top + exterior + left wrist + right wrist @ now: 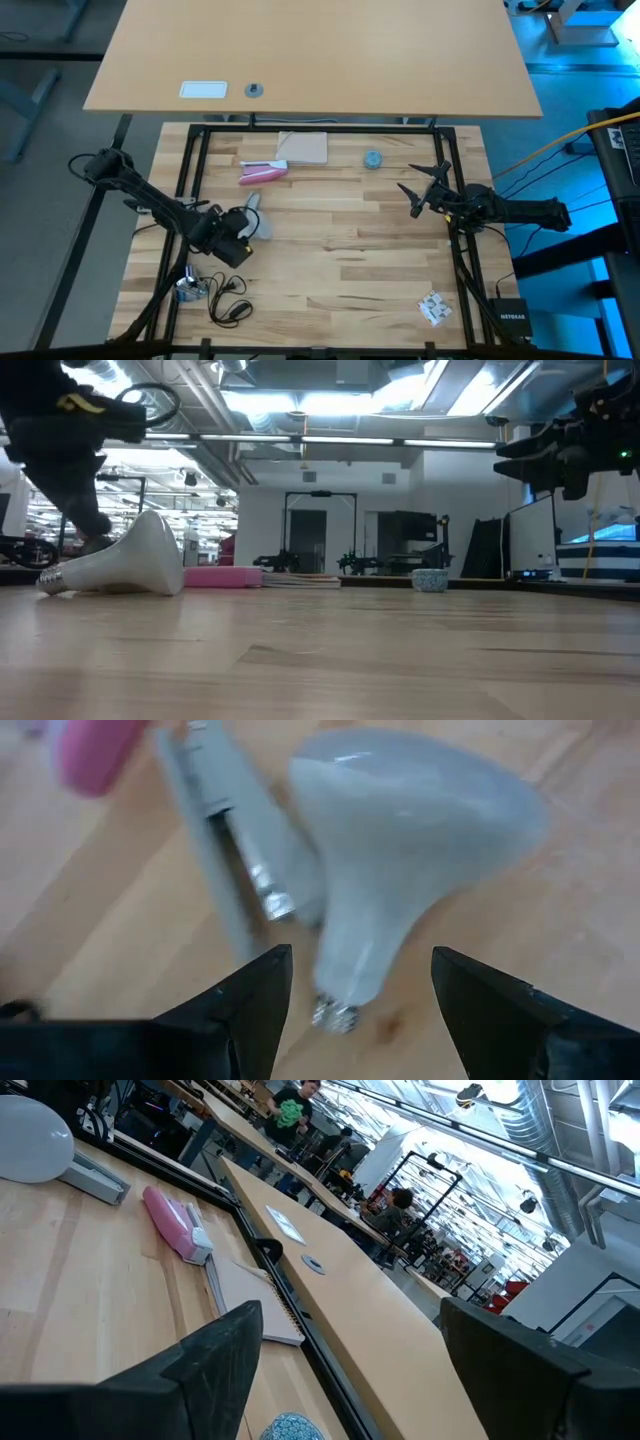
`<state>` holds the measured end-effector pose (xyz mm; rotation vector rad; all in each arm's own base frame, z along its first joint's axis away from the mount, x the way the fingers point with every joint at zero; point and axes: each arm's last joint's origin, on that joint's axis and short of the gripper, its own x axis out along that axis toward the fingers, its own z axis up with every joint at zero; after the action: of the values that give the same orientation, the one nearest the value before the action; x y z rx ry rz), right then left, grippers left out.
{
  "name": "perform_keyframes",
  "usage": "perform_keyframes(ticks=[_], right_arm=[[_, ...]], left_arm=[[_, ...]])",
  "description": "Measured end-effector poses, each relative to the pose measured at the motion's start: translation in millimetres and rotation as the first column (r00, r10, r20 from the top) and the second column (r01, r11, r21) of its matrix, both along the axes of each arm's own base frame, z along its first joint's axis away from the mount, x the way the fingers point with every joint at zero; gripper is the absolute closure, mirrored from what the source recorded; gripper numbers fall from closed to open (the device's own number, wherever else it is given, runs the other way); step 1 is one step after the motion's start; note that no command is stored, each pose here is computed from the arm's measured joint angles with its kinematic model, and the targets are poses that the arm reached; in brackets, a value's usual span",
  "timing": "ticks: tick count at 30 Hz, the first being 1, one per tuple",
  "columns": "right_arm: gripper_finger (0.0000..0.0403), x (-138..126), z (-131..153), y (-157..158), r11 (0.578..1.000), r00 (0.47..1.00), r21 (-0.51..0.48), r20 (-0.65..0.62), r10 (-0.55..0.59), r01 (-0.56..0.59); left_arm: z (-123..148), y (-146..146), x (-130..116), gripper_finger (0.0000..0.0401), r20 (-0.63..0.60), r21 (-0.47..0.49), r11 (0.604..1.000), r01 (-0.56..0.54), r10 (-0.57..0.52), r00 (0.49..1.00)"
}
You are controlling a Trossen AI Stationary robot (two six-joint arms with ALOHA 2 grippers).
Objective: Screw lightbulb
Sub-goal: Insert the white lightbulb into the desk lamp
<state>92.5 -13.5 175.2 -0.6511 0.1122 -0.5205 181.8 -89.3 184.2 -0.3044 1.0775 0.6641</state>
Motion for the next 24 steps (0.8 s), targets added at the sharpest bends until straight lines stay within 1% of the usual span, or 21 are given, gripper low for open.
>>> perform_keyframes(ticks=[3,7,9,14,16,21,24], right_arm=[[0.0094,0,0,0,1.000,1.000,0.000,0.000,0.000,0.000],[0.0094,0,0,0,1.000,1.000,0.000,0.000,0.000,0.000],[0.0094,0,0,0,1.000,1.000,0.000,0.000,0.000,0.000],[0.0094,0,0,0,1.000,1.000,0.000,0.000,0.000,0.000],[0.0094,0,0,0,1.000,1.000,0.000,0.000,0.000,0.000],[0.0094,0,0,0,1.000,1.000,0.000,0.000,0.000,0.000],[0.0094,0,0,0,1.000,1.000,0.000,0.000,0.000,0.000]], left_arm=[[-7,1,-1,0.0168,0.006,0.012,0.999,0.033,-0.033,0.999],[-15,9,-3,0.0168,0.020,0.067,0.998,-0.014,0.012,1.000],[-19,13,-2,0.0168,0.032,0.074,0.997,-0.017,0.014,0.999],[-27,17,7,0.0168,0.083,0.077,0.995,0.067,-0.073,0.994],[-31,21,9,0.0168,0.090,0.082,0.993,0.080,-0.087,0.992],[-40,35,7,0.0168,0.082,0.088,0.996,0.014,-0.021,0.996],[-46,42,7,0.0168,0.120,0.090,0.996,-0.026,0.015,0.993]])
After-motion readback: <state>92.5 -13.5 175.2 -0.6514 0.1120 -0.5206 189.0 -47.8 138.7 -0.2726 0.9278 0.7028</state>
